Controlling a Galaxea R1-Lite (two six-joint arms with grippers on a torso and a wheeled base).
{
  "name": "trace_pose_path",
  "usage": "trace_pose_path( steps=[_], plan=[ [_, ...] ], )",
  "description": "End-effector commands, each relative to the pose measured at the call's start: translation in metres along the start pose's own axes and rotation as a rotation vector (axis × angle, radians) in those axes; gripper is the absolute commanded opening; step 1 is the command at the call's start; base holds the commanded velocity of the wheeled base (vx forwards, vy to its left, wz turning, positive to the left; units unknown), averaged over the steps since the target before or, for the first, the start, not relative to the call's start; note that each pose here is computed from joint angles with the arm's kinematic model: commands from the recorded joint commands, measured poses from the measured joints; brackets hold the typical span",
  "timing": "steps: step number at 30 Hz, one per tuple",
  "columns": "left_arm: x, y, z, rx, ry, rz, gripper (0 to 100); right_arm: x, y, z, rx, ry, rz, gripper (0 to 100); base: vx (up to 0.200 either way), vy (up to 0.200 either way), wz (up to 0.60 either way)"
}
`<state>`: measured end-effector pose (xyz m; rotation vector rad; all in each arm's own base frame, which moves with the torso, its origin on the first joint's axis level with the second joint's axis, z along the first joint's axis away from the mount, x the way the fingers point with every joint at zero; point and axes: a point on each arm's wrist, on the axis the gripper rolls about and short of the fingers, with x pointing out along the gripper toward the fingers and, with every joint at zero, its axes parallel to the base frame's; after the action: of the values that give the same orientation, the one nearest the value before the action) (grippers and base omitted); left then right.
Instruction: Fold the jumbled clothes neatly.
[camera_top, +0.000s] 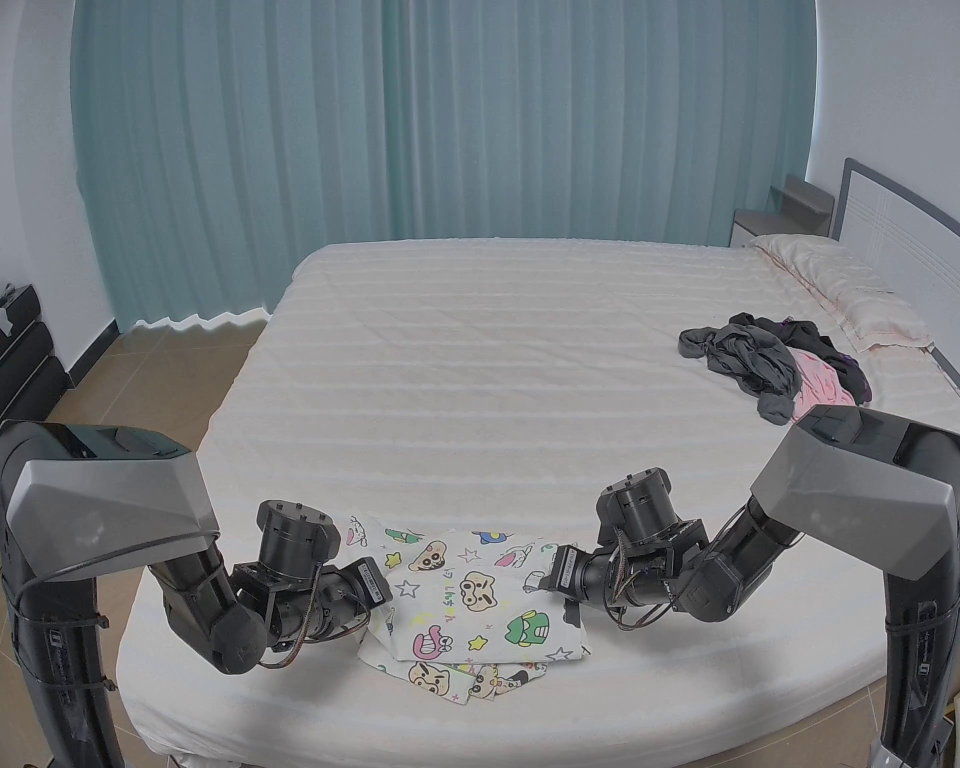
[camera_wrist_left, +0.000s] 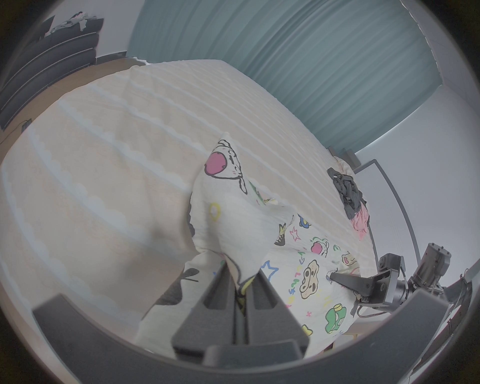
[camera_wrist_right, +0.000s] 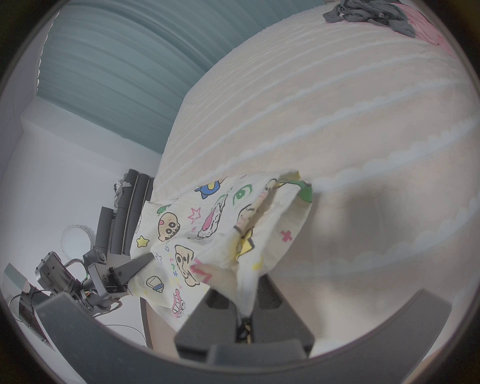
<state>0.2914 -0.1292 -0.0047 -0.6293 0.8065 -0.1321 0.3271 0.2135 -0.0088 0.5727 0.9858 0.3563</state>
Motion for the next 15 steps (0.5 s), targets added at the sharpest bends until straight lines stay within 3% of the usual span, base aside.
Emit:
trace_pose_path(
  steps=[1, 15],
  plan=[
    [-0.009, -0.007, 0.003, -0.011, -0.018, -0.025, 0, -0.005, 0.002, 0.003, 0.000, -0.013, 0.008, 0, 0.000, -0.200, 0.00],
    [0.003, -0.007, -0.007, -0.010, 0.017, -0.019, 0, -0.011, -0.005, 0.011, 0.017, -0.031, -0.006, 0, 0.000, -0.200, 0.00]
  ],
)
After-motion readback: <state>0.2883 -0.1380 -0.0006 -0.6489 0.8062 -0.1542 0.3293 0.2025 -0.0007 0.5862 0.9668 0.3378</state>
